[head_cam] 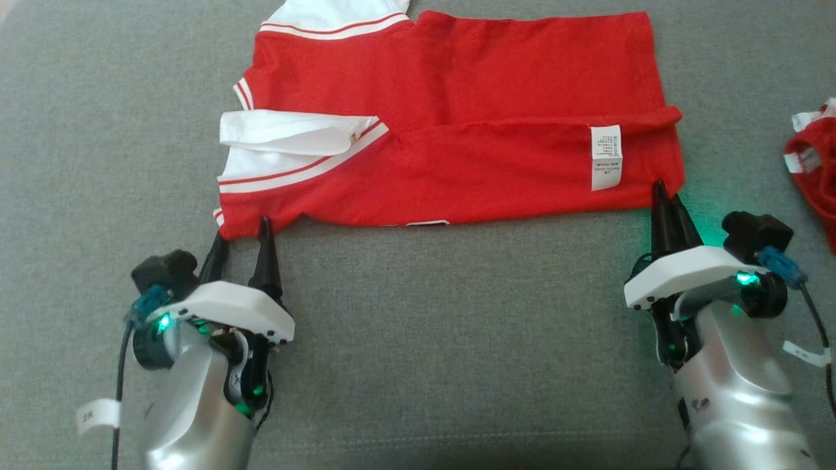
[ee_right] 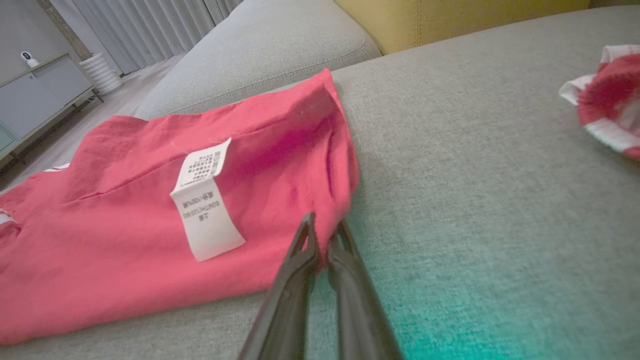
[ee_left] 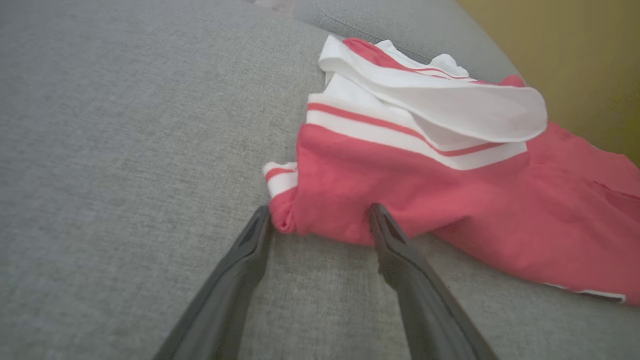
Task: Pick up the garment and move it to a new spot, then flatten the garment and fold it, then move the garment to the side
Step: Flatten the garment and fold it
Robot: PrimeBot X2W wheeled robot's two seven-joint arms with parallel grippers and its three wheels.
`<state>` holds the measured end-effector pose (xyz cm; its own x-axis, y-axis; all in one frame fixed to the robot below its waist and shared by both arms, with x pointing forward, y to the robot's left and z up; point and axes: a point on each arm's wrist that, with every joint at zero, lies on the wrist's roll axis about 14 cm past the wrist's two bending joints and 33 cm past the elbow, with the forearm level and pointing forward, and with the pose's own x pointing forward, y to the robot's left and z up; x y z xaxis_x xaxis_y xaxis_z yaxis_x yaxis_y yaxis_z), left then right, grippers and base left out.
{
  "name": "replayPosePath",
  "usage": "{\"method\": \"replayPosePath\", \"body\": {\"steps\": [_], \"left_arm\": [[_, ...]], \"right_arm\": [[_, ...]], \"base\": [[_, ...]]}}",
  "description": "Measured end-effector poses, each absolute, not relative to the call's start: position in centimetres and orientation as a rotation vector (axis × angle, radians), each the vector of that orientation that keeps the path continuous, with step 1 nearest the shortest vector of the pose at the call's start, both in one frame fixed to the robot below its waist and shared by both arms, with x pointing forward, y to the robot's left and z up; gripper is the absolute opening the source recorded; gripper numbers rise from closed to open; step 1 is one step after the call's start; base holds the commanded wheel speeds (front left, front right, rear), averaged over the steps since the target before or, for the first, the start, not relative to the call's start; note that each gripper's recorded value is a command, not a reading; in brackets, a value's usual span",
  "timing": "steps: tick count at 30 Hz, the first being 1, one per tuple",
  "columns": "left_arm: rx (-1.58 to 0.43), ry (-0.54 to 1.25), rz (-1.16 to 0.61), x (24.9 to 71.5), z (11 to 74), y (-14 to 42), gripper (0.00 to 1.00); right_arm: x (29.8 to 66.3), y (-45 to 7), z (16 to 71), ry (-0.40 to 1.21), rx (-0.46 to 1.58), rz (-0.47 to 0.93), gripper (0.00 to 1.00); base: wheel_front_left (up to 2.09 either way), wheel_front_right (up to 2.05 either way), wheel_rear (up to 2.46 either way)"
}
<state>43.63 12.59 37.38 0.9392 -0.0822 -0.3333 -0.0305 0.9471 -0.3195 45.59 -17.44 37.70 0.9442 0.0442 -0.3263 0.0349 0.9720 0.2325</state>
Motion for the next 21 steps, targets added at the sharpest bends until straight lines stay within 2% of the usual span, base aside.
{"method": "replayPosePath", "body": {"steps": [3,4,6,8,10,11,21], "left_arm": [[-0.346,0.355,-0.037,43.8,37.3,12.3,1.0],[-0.355,0.355,-0.035,43.9,37.3,12.3,0.87],[-0.361,0.357,-0.04,43.9,37.2,12.3,0.53],[-0.365,0.355,-0.042,43.9,37.3,12.3,0.42],[-0.373,0.351,-0.047,43.9,37.4,12.3,0.17],[-0.374,0.349,-0.047,44.0,37.4,12.3,0.0],[-0.38,0.272,-0.017,43.6,40.0,13.7,0.0]], "right_arm": [[45.7,-17.4,37.8,0.331,0.236,0.008,0.0],[45.7,-17.4,37.9,0.329,0.235,0.009,0.0],[45.7,-17.4,38.0,0.325,0.236,0.009,0.0],[45.8,-17.4,38.1,0.321,0.24,0.01,0.0],[45.8,-17.3,38.2,0.318,0.24,0.012,0.0],[45.9,-17.3,38.2,0.317,0.242,0.012,0.0],[45.1,-17.6,40.0,0.278,0.254,0.003,0.0]], "base": [[0.0,0.0,0.0],[0.0,0.0,0.0],[0.0,0.0,0.0],[0.0,0.0,0.0],[0.0,0.0,0.0],[0.0,0.0,0.0],[0.0,0.0,0.0]]}}
